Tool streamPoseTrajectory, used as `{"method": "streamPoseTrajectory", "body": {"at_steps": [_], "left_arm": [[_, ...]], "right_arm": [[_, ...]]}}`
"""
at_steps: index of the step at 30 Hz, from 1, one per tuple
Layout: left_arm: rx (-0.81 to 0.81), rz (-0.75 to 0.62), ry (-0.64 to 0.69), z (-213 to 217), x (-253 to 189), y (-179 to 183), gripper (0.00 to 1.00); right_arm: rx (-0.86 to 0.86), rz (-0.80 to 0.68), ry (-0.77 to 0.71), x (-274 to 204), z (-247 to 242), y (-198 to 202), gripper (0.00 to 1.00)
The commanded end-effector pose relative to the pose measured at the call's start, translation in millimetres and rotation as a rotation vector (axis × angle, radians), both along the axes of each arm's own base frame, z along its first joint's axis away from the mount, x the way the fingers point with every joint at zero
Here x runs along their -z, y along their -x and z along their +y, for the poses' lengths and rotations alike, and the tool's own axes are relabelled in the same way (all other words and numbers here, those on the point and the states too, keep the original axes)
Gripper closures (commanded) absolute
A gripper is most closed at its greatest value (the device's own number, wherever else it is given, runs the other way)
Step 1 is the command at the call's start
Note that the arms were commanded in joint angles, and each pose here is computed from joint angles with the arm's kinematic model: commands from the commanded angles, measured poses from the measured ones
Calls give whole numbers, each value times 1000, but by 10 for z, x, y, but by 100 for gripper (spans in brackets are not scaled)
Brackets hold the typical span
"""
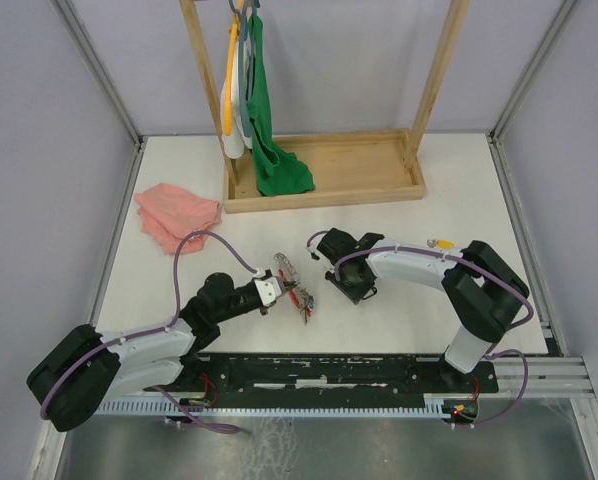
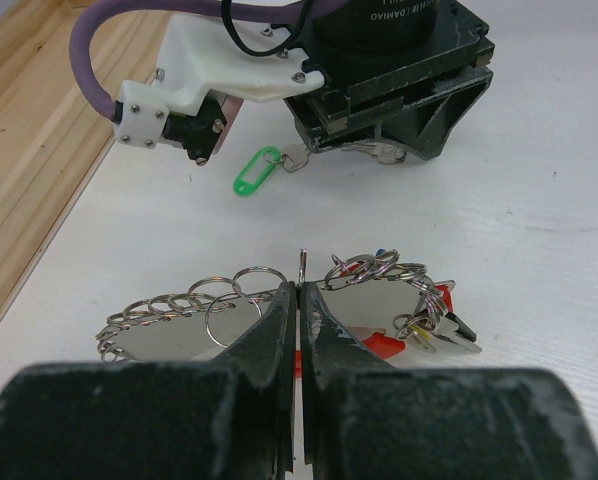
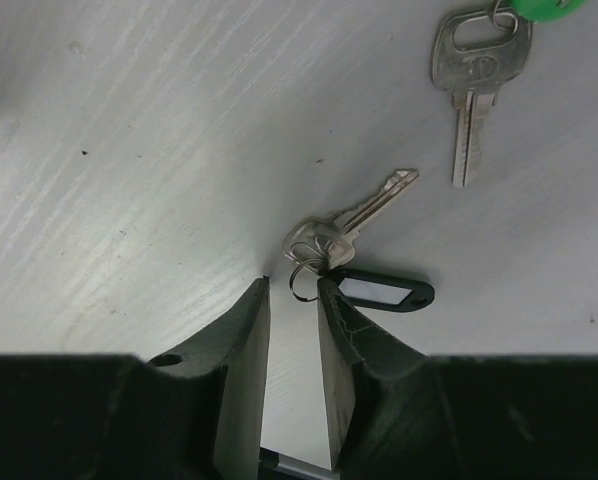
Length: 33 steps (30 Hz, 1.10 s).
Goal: Put the keys on the keyring
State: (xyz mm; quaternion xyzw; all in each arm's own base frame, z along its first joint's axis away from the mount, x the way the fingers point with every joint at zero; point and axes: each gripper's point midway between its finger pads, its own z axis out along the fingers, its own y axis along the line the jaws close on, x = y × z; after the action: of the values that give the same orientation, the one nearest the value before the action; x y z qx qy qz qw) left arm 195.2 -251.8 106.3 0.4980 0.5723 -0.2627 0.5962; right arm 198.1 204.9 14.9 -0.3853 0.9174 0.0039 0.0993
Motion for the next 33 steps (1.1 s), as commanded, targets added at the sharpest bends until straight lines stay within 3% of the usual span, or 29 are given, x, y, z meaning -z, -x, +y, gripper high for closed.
{"method": "streamPoseTrajectory", "body": {"at_steps": [1,6,14,20,24,29,33], "left_arm": [[4,-70,78,-56,-286,-40,97],[4,-70,78,-54,-287,-41,97],[5,-72,80,-55,-300,-39,97],[3,-72,83,-52,-314,-38,97],[1,-69,83,-54,-316,-44,97],[0,-66,84,-54,-322,-44,97],[0,-65,86,-56,-326,-46,97]], "right_arm": [[6,-72,1,-90,73,-185,68],[24,-115,24,-105,42,-269,74],[120,-158,2,-310,-27,-336,95],[444,-177,-6,-618,-558,-607,99],[685,-295,25,-804,-922,-802,100],[881,-390,40,-854,-1074,-834,99],[1014,-373,-62,-699,-985,-772,100]]}}
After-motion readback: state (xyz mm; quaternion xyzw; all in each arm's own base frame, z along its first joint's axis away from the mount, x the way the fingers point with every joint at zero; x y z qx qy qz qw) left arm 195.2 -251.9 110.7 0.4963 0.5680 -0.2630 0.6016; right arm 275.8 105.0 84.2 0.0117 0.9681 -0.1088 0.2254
